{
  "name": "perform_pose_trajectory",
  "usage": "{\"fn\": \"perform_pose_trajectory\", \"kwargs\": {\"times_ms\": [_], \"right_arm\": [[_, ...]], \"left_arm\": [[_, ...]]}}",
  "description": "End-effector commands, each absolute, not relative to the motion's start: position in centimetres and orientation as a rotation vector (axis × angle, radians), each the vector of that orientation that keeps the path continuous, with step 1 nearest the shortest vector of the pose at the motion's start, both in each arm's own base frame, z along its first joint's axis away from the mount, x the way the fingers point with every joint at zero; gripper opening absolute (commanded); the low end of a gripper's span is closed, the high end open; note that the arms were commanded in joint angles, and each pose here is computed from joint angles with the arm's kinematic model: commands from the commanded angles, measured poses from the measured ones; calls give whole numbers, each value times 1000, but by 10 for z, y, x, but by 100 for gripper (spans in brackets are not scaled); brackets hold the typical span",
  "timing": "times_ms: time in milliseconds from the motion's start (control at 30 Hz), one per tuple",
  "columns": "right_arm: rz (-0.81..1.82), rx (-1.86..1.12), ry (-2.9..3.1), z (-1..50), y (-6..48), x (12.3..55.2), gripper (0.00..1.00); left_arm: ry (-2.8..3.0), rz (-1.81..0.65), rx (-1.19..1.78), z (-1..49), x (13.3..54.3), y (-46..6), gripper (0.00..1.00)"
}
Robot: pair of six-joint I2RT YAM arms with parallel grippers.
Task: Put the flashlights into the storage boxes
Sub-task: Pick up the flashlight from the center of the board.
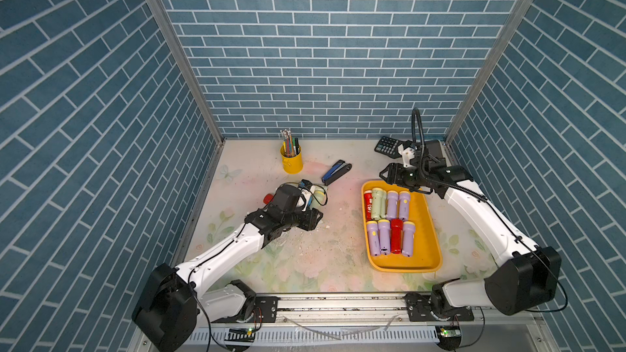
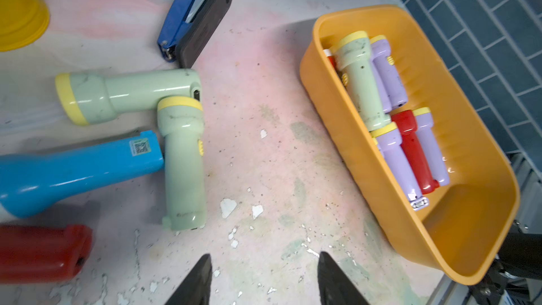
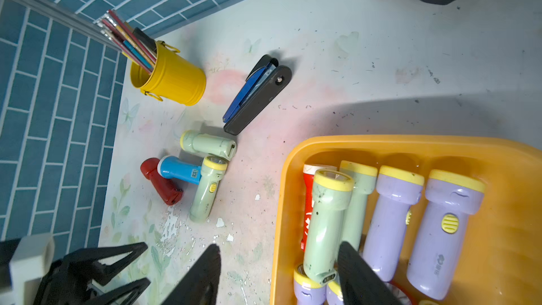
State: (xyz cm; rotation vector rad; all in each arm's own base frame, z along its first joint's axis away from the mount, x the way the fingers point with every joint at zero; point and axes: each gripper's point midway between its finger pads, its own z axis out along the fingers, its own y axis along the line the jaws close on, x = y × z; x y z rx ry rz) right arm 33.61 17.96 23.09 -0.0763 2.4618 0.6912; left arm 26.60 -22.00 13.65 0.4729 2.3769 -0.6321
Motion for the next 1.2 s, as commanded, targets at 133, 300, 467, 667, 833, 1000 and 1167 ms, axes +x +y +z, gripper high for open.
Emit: {"fn": "perform_pose_trajectory", "kwargs": {"times_ms": [133, 300, 467, 667, 833, 1000, 1167], "right_arm": [[651, -269, 2462, 211, 216, 296, 63], [668, -298, 2458, 200, 231, 284, 63], [683, -297, 2457, 194, 235, 280, 63], [624, -299, 2445, 195, 225, 280, 63], [601, -299, 2444, 194, 220, 278, 63], [598, -299, 2448, 192, 219, 276, 63], [598, -296, 2447, 191, 219, 276, 62]], "left_arm": [[2600, -408, 441, 102, 275, -202, 58], [2739, -278, 485, 76, 286, -201, 58], [2774, -187, 500, 63, 300, -200, 58], [2822, -149, 524, 48, 313, -204, 56], [2846, -137, 546, 38, 317, -208, 51], [2859, -127, 553, 32, 318, -208, 50], [2875, -127, 554, 24, 317, -208, 50]]}}
